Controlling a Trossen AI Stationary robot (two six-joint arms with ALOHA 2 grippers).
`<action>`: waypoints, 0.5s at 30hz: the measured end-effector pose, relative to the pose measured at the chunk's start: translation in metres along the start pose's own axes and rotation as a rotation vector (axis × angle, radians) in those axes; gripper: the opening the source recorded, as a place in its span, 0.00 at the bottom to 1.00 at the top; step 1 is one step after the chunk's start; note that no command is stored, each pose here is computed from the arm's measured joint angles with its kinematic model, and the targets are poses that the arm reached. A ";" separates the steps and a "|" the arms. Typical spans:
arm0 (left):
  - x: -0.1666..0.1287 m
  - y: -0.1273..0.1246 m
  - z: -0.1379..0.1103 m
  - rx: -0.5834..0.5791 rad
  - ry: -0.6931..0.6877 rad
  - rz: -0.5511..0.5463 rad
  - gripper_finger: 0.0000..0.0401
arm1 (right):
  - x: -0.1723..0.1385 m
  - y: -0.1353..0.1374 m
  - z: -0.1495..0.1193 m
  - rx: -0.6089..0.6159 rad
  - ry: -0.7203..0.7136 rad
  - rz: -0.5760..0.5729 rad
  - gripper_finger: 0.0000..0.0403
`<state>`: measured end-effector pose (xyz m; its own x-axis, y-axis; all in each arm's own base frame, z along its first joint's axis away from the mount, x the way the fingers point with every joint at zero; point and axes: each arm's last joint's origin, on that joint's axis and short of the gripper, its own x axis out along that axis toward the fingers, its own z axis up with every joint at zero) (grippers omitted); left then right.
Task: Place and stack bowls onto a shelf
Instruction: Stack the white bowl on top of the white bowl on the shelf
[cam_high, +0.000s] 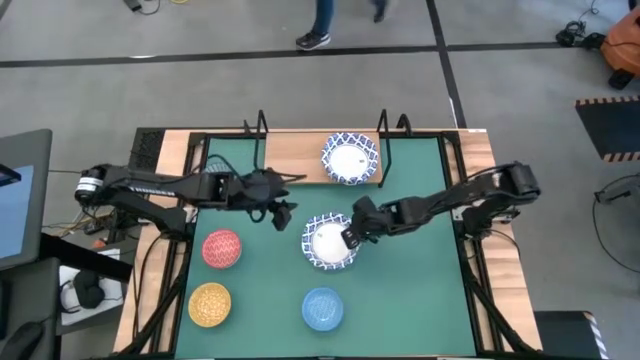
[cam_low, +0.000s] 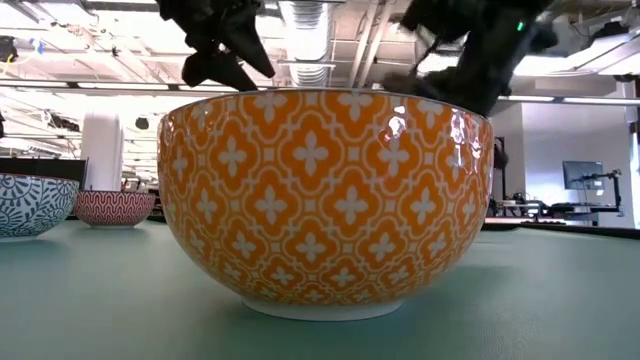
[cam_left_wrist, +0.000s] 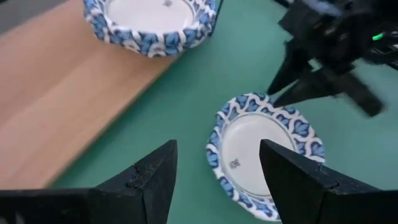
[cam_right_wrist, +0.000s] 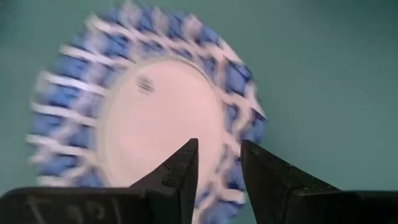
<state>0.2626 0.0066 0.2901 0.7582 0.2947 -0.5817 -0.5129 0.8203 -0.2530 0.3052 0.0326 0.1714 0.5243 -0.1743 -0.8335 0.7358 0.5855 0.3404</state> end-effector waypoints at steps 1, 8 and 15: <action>0.000 -0.001 -0.002 -0.001 0.008 0.006 0.53 | 0.006 0.000 -0.001 0.001 0.012 -0.004 0.36; -0.004 -0.009 -0.009 -0.006 -0.002 0.029 0.53 | 0.023 -0.002 -0.011 0.002 0.053 -0.054 0.36; -0.005 -0.010 -0.011 0.000 0.007 0.031 0.53 | 0.013 0.003 -0.012 -0.003 0.040 -0.013 0.33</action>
<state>0.2594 -0.0092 0.2869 0.7389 0.3167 -0.5947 -0.5361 0.8110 -0.2343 0.3091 0.0414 0.1569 0.4969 -0.1503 -0.8547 0.7413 0.5856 0.3280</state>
